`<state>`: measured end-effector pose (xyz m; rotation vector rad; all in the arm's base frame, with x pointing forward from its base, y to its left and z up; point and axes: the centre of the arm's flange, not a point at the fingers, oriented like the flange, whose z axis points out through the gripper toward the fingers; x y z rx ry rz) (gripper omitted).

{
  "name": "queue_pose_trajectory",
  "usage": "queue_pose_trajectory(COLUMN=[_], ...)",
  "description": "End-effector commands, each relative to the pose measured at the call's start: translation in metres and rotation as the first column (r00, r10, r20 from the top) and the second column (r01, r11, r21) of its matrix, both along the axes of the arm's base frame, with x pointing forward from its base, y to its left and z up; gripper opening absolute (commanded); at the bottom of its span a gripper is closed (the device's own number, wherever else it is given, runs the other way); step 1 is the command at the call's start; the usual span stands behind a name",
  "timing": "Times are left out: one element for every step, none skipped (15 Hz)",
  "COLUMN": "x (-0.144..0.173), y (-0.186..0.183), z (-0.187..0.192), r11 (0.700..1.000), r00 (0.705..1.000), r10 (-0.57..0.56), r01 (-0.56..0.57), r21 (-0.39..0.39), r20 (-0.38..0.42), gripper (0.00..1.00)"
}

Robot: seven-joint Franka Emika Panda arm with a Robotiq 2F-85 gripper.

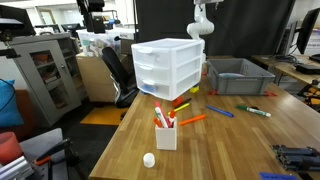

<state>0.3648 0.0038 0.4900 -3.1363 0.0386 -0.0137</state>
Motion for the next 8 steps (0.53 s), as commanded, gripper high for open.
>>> queue_pose_trajectory(x=[0.013, 0.016, 0.020, 0.023, 0.027, 0.032, 0.037, 0.041], y=[0.011, 0.015, 0.019, 0.022, 0.024, 0.025, 0.024, 0.023], z=[-0.012, -0.017, -0.025, -0.033, -0.041, -0.049, -0.058, -0.061], r11=[0.999, 0.999, 0.998, 0.998, 0.996, 0.996, 0.995, 0.994], r00=[0.999, 0.999, 0.998, 0.997, 0.996, 0.994, 0.994, 0.994], r10=[0.031, 0.041, 0.057, 0.068, 0.083, 0.092, 0.105, 0.108], r01=[-0.030, -0.040, -0.056, -0.067, -0.082, -0.091, -0.105, -0.109], r21=[0.019, 0.022, 0.024, 0.019, 0.020, 0.014, 0.000, -0.014], r20=[-0.012, -0.014, -0.029, -0.036, -0.038, -0.051, -0.043, -0.035], gripper=[1.00, 1.00, 1.00, 1.00, 1.00, 1.00, 1.00, 1.00])
